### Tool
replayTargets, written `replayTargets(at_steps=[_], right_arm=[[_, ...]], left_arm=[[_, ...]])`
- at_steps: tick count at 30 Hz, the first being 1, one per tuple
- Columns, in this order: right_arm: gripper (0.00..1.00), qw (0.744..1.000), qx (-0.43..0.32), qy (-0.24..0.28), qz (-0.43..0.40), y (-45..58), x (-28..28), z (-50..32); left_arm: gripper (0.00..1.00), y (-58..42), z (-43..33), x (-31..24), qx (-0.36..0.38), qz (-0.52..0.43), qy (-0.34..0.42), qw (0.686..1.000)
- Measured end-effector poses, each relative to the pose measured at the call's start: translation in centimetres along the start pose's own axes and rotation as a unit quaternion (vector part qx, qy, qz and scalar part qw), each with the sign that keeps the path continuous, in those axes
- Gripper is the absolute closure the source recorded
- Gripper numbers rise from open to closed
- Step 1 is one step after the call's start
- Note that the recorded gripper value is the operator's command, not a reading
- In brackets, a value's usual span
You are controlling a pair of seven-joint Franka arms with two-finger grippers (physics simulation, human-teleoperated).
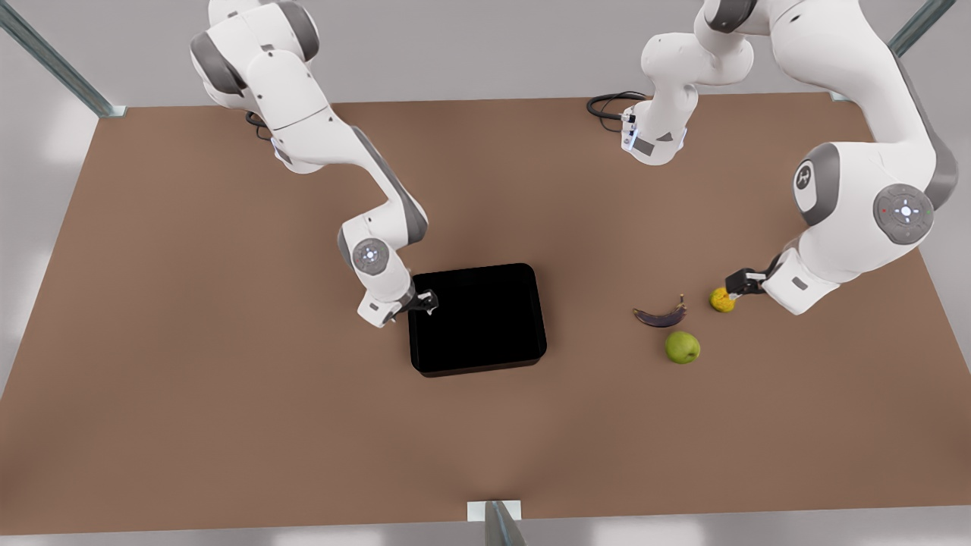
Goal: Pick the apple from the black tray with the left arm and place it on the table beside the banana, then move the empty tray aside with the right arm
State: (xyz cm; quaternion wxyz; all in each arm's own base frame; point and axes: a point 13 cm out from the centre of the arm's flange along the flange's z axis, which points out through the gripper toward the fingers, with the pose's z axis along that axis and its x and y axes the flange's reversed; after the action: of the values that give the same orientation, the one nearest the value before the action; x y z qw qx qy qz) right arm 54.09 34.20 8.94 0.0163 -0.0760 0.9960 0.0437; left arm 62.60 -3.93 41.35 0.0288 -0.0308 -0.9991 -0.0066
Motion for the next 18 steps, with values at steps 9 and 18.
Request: replayTargets(at_steps=[9, 18], right_arm=[[1.00, 1.000, -0.021, 0.003, -0.017, 0.2, -0.4, -0.1], [1.00, 0.998, -0.037, -0.040, -0.031, -2.1, -6.1, -14.1]], left_arm=[[0.00, 0.1, 0.2, 0.3, -0.001, 0.006, 0.007, 1.000], [0.00, 0.2, 0.3, 0.4, -0.001, 0.010, 0.009, 1.000]])
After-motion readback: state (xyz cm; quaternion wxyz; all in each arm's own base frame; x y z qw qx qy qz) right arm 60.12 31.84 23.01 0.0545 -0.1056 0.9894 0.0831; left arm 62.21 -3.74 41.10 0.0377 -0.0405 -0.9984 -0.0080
